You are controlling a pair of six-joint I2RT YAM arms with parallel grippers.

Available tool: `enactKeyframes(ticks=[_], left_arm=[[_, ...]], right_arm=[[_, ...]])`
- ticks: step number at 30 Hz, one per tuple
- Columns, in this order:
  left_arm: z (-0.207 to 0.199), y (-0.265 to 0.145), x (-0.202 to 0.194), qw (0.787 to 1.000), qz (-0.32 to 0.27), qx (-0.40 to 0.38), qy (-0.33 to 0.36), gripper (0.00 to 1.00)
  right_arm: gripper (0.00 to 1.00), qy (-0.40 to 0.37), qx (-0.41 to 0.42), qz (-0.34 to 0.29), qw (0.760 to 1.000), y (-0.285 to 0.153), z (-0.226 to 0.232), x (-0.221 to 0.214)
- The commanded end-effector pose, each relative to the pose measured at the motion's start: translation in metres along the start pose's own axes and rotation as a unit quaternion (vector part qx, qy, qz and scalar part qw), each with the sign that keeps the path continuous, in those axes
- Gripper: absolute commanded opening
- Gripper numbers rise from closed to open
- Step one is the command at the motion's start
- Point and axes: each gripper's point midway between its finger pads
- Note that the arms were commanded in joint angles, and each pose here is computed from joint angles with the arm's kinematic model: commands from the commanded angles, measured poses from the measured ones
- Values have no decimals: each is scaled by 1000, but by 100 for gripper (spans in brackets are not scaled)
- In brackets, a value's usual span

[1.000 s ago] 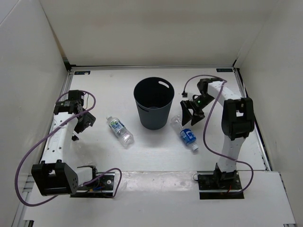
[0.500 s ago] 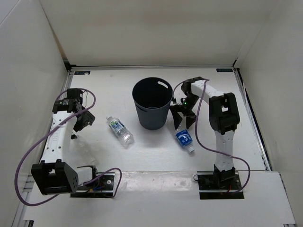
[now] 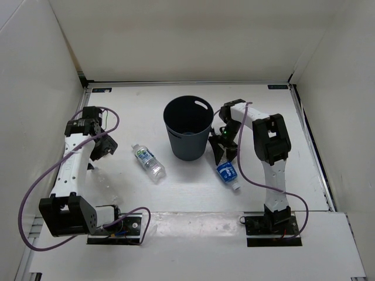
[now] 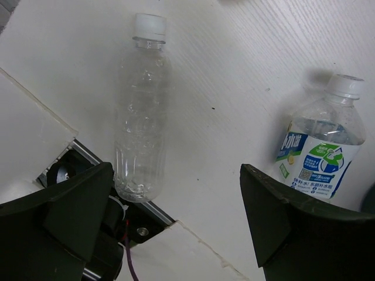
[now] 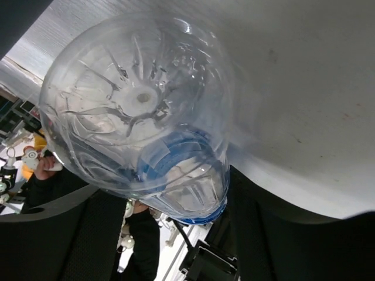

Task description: Put the plastic bottles in the bin

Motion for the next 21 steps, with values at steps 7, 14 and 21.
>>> enactKeyframes(ticks=[7,14,21], left_arm=[[-5,-3,4,1000,4,-9,3,100],[-9,2,8,1000,6,-12,-13,100],[-17,9,11,999,-1,-21,-37,100]], right_arm=[[18,27,37,38,998,2,8,-18],[0,37,20,-28,999,-33,4,-20],[0,1,33,-133,991,-94,23,-29]])
Point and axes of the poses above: each gripper's point midway between its finger pads, its own y axis out along the fingers, its own z axis along the line the jaws close on, x = y × z, and after that the axes turned 8 degrees about -y, right-handed
